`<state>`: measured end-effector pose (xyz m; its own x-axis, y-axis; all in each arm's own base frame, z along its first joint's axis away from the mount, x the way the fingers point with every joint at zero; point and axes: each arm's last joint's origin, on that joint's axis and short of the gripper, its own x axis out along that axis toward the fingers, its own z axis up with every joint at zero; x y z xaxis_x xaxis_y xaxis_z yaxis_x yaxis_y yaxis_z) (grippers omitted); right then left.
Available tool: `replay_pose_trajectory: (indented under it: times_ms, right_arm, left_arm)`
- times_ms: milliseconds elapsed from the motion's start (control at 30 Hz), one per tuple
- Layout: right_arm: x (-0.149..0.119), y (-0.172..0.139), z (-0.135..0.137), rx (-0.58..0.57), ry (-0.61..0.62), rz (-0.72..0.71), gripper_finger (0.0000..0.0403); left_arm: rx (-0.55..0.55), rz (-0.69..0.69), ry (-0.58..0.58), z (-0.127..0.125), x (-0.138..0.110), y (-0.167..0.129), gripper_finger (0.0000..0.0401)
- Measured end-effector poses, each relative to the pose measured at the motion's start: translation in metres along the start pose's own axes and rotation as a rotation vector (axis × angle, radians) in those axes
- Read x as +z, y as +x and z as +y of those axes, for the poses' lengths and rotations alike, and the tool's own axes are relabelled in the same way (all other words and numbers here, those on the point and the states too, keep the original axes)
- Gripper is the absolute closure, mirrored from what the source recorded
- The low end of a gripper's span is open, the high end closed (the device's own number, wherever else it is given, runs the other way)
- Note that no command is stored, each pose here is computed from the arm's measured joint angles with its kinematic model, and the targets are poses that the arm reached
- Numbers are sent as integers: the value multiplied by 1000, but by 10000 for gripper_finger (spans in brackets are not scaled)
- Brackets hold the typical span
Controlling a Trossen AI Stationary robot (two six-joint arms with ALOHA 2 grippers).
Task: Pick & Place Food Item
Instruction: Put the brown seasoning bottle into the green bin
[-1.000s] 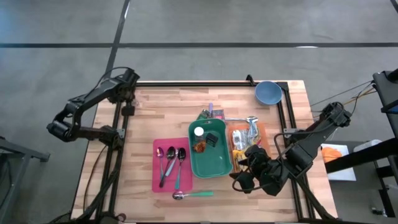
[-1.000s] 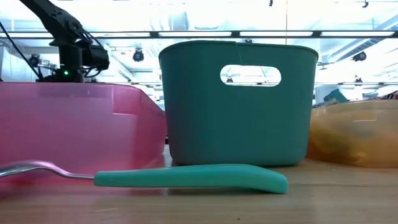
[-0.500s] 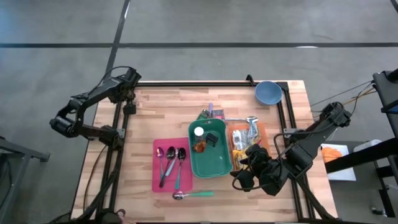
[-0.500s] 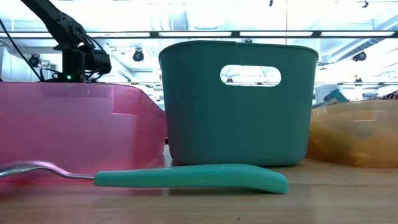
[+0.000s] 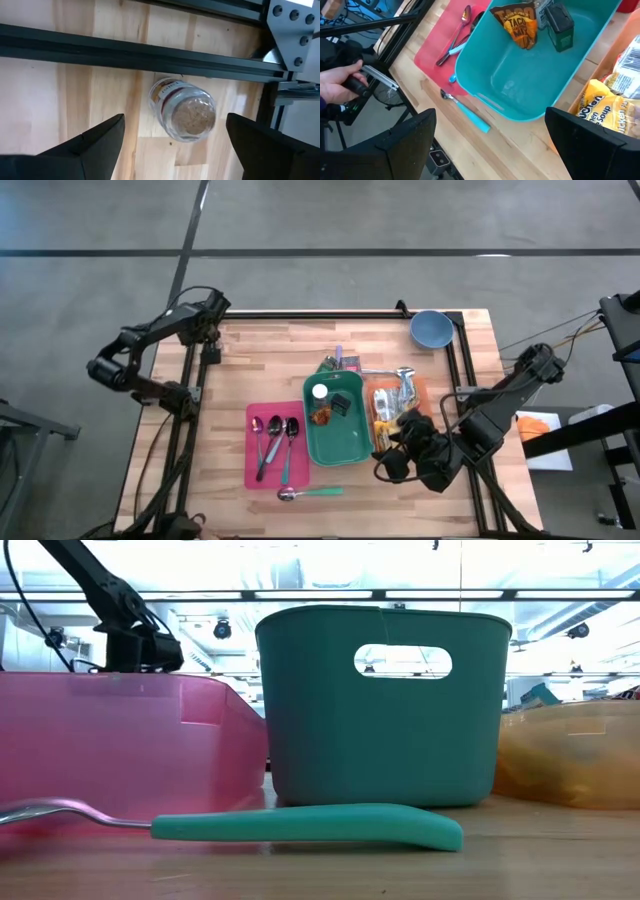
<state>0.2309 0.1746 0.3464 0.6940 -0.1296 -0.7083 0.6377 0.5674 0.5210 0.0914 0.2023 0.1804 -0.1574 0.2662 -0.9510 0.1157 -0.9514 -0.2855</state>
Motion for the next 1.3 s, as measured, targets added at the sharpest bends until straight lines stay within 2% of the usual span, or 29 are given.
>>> replay_pose_trajectory:
  times_ms: [300, 833, 1000, 1167, 1300]
  right_arm:
    - [3, -2, -2, -6, 16, -2, 34]
    - [4, -3, -3, -4, 43, -2, 34]
    - [5, -3, -3, -5, 49, -3, 34]
    - [5, -3, -3, -7, 49, -3, 34]
    - [5, -3, -3, -7, 48, -3, 34]
  left_arm:
    - [54, 44, -7, -1, -5, 10, 49]
    - [65, 31, -9, 0, -2, 13, 60]
    - [69, 34, -10, 5, -1, 20, 120]
    - [27, 83, 19, 5, -3, 27, 203]
    - [35, 117, 24, 6, -4, 28, 277]
